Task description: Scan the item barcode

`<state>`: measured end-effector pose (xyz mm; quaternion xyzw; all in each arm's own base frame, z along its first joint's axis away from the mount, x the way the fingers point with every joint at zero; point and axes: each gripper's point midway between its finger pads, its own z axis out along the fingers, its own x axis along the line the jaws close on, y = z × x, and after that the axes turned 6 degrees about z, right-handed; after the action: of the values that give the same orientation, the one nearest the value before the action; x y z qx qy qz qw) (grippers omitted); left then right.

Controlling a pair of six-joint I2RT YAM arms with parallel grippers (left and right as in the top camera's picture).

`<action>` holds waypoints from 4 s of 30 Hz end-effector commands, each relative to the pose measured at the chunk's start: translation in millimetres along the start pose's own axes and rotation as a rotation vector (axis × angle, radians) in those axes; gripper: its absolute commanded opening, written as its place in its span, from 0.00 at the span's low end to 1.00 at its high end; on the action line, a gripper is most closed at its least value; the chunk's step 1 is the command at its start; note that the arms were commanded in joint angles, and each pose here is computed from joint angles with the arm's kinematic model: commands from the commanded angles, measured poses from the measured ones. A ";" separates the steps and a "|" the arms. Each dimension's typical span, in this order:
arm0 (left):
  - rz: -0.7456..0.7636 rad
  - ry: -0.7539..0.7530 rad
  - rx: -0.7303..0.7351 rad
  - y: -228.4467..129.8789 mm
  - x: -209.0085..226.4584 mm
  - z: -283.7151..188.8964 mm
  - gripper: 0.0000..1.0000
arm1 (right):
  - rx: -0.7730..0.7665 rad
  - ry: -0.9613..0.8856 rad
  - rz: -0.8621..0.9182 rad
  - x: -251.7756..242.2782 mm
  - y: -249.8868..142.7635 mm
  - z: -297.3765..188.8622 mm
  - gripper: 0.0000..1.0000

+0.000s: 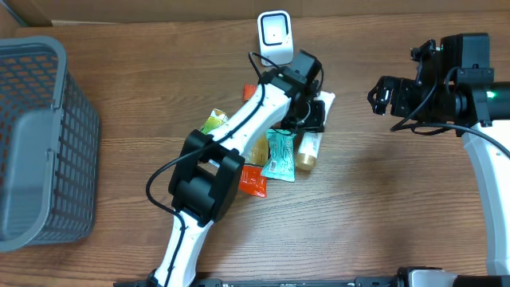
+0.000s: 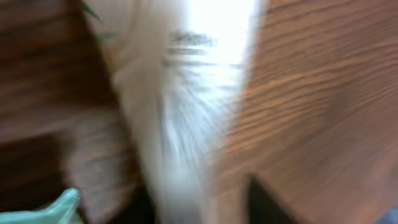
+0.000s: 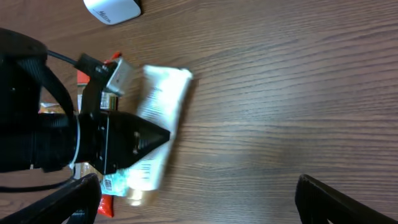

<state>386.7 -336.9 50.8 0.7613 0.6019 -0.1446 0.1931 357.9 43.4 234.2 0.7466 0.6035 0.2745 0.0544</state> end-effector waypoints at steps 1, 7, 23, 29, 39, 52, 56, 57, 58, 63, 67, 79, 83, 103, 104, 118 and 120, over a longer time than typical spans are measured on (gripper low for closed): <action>0.002 -0.065 -0.007 4.1 -10.9 -11.9 0.59 | -0.018 0.008 -0.003 1.6 5.4 -3.1 1.00; 0.026 -0.090 -0.027 15.6 -5.3 -33.6 0.72 | -0.014 0.007 -0.003 1.7 4.6 -3.0 1.00; 0.089 0.034 -0.556 61.2 45.6 -335.2 0.81 | 0.095 0.075 0.023 1.4 -26.0 30.4 1.00; -0.054 0.267 -0.575 31.9 103.7 -373.2 1.00 | 0.187 -0.013 -0.006 -6.5 -41.3 70.7 0.96; 0.059 0.471 -0.433 8.8 156.5 -374.2 1.00 | 0.455 -0.027 0.023 -11.8 -88.1 145.9 0.98; -0.112 0.515 -0.228 -17.9 226.2 -349.6 1.00 | 0.586 -0.071 0.055 -34.5 -128.4 175.5 0.98; -0.135 0.499 -0.144 -17.9 240.3 -324.7 1.00 | 0.589 -0.056 0.059 -36.1 -136.5 181.5 0.91; -0.141 0.496 -0.124 -18.2 243.4 -319.0 1.00 | 0.586 -0.054 0.058 -36.9 -137.8 183.3 0.88; -0.145 0.493 -0.108 -18.5 245.9 -314.3 1.00 | 0.584 -0.054 0.057 -37.8 -139.2 184.8 0.85; -0.165 0.479 -0.037 -19.3 258.0 -292.0 1.00 | 0.573 -0.050 0.055 -39.6 -141.1 189.4 0.55; -0.169 0.476 -0.021 -18.8 261.6 -285.9 1.00 | 0.567 -0.031 0.056 -36.3 -139.5 190.5 0.25; -0.168 0.484 -0.025 -18.0 262.9 -286.6 1.00 | 0.575 0.000 0.065 -29.0 -137.4 187.4 0.04; -0.164 0.487 -0.041 -14.0 263.9 -287.1 1.00 | 0.553 -0.092 0.039 -39.3 -126.5 181.0 0.04; -0.161 0.489 -0.051 -11.4 264.5 -287.4 0.99 | 0.206 -0.814 -0.215 -31.3 -125.3 156.6 0.18; -0.161 0.489 -0.051 -11.4 264.5 -287.4 1.00 | 0.216 -0.816 -0.226 -30.3 -129.1 159.8 0.21; -0.161 0.489 -0.051 -11.4 264.5 -287.4 1.00 | 0.323 -0.626 -0.312 44.3 -164.3 168.9 0.82; -0.161 0.489 -0.051 -11.4 264.5 -287.4 0.99 | 0.303 -0.603 -0.318 55.8 -160.0 168.1 0.88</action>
<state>433.5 27.3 187.8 0.7107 0.6999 0.0455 0.0551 294.2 159.8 33.8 0.6878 0.7006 -0.0956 0.1641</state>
